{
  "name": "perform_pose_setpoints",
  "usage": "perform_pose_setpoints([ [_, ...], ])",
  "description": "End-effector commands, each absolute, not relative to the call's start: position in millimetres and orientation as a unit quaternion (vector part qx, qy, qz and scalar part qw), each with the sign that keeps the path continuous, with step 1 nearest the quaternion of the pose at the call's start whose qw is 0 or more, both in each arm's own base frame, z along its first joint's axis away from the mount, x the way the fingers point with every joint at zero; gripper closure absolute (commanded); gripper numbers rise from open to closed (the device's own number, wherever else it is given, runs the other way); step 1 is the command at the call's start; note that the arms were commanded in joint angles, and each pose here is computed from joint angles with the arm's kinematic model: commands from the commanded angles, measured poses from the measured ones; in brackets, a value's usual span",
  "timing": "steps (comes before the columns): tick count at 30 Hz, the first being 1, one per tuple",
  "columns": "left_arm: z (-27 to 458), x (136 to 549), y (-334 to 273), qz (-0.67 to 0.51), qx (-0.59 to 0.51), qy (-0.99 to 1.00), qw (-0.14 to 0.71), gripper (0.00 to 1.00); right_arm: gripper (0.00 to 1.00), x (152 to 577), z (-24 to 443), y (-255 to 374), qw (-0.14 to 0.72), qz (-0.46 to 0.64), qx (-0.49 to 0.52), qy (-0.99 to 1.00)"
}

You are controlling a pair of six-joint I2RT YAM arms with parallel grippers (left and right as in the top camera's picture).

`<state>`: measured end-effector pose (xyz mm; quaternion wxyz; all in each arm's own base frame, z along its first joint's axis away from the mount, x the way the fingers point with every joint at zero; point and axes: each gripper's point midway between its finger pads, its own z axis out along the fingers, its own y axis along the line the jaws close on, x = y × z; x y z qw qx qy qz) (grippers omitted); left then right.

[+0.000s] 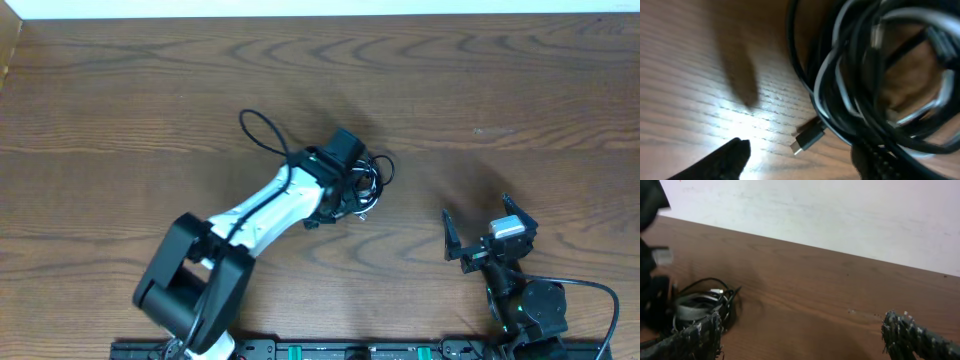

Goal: Untangle cables

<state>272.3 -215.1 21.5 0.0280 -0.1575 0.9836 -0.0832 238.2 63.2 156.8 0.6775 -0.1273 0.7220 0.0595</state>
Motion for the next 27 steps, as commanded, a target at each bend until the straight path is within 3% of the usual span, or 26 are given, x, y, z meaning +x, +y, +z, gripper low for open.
perform_pose_setpoints([
  [1, 8.1, 261.6, -213.7, -0.059, -0.147, 0.987, 0.012, 0.44, 0.01, 237.6, 156.8, 64.6, 0.677, 0.065, -0.127, 0.722],
  [4, 4.9, 255.9, -211.6, -0.048, -0.144, 0.988, 0.003, 0.57, 0.01, 237.6, 156.8, 64.5, 0.677, 0.065, -0.127, 0.722],
  [12, 4.2, 248.7, -203.2, -0.029, -0.073, 0.997, -0.006, 0.58, 0.01, 237.6, 156.8, 64.5, 0.677, 0.065, -0.127, 0.722],
  [15, 3.9, 243.6, -189.5, 0.005, -0.073, 0.997, -0.010, 0.56, 0.01, 237.6, 156.8, 64.5, 0.677, 0.065, -0.127, 0.722],
  [18, 4.6, 235.9, -178.0, 0.032, -0.072, 0.997, -0.022, 0.41, 0.01, 237.6, 156.8, 64.5, 0.677, 0.065, -0.127, 0.722],
  [27, 29.8, 224.9, -157.4, 0.060, -0.050, 0.995, -0.060, 0.39, 0.01, 237.6, 156.8, 64.5, 0.677, 0.065, -0.127, 0.722],
])
